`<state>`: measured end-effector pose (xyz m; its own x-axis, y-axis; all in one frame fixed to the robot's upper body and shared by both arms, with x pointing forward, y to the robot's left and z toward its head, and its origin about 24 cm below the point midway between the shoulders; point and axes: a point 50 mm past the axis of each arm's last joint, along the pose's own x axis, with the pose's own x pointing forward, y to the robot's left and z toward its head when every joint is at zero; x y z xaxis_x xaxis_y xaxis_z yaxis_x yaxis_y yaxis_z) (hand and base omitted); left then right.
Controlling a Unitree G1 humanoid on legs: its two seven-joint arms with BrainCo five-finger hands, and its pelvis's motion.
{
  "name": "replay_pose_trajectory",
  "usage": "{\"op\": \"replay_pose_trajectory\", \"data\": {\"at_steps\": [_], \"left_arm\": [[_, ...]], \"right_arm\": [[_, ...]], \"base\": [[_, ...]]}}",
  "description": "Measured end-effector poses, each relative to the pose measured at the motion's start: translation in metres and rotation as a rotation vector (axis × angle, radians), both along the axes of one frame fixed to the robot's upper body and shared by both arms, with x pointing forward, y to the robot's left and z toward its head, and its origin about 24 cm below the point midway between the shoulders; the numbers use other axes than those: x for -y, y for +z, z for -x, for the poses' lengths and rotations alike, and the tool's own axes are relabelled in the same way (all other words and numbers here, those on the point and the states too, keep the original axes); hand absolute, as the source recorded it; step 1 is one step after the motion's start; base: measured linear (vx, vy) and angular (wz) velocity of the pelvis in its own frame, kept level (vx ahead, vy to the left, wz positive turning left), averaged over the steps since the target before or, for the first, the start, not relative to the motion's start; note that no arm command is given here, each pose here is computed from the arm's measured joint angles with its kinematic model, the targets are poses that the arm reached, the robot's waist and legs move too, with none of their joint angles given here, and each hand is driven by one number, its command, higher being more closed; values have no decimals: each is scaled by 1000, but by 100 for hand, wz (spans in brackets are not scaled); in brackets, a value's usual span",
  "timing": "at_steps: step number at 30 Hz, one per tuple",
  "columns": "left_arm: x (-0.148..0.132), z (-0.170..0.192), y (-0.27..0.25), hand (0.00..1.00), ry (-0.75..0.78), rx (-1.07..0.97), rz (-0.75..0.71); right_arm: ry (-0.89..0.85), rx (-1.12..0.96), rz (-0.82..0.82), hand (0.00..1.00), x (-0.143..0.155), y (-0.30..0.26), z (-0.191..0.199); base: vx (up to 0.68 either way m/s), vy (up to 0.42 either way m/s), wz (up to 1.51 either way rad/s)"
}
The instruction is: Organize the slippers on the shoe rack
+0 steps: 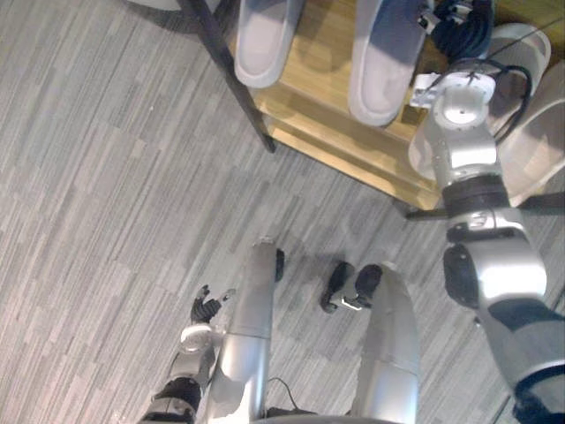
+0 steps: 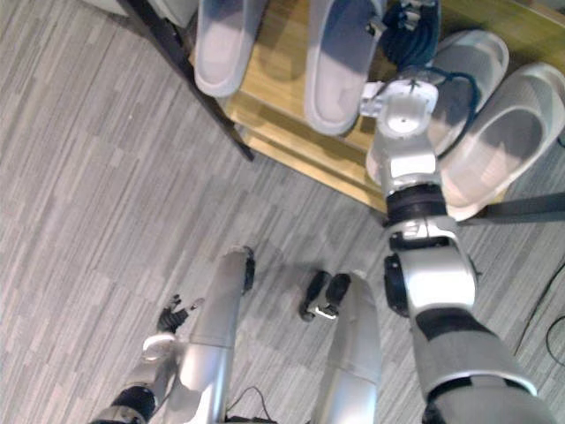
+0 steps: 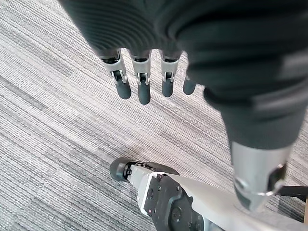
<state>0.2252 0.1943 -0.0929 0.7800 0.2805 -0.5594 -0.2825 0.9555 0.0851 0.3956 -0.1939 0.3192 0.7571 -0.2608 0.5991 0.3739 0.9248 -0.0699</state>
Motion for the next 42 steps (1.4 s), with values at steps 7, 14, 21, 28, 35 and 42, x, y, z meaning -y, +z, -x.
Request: {"op": "replay_pose_trajectory", "data": {"at_steps": [7, 14, 21, 28, 35, 42], "left_arm": [[-2, 2, -2, 0, 14, -14, 6], [-4, 3, -4, 0, 39, -23, 17], [-5, 4, -4, 0, 45, -24, 19], [-8, 5, -6, 0, 61, -34, 21], [-9, 7, -7, 0, 77, -50, 35], [-12, 6, -6, 0, 94, -42, 55]], "right_arm": [[61, 29, 94, 0, -21, 5, 3], [94, 42, 141, 0, -29, 6, 5], [149, -6, 110, 0, -39, -20, 4], [260, -81, -6, 0, -55, -53, 3], [301, -123, -175, 0, -54, -72, 1], [408, -158, -278, 0, -72, -84, 1]], "base": [[-7, -15, -4], [0, 0, 0], [0, 0, 0], [-6, -3, -1], [0, 0, 0], [-4, -5, -2]]}}
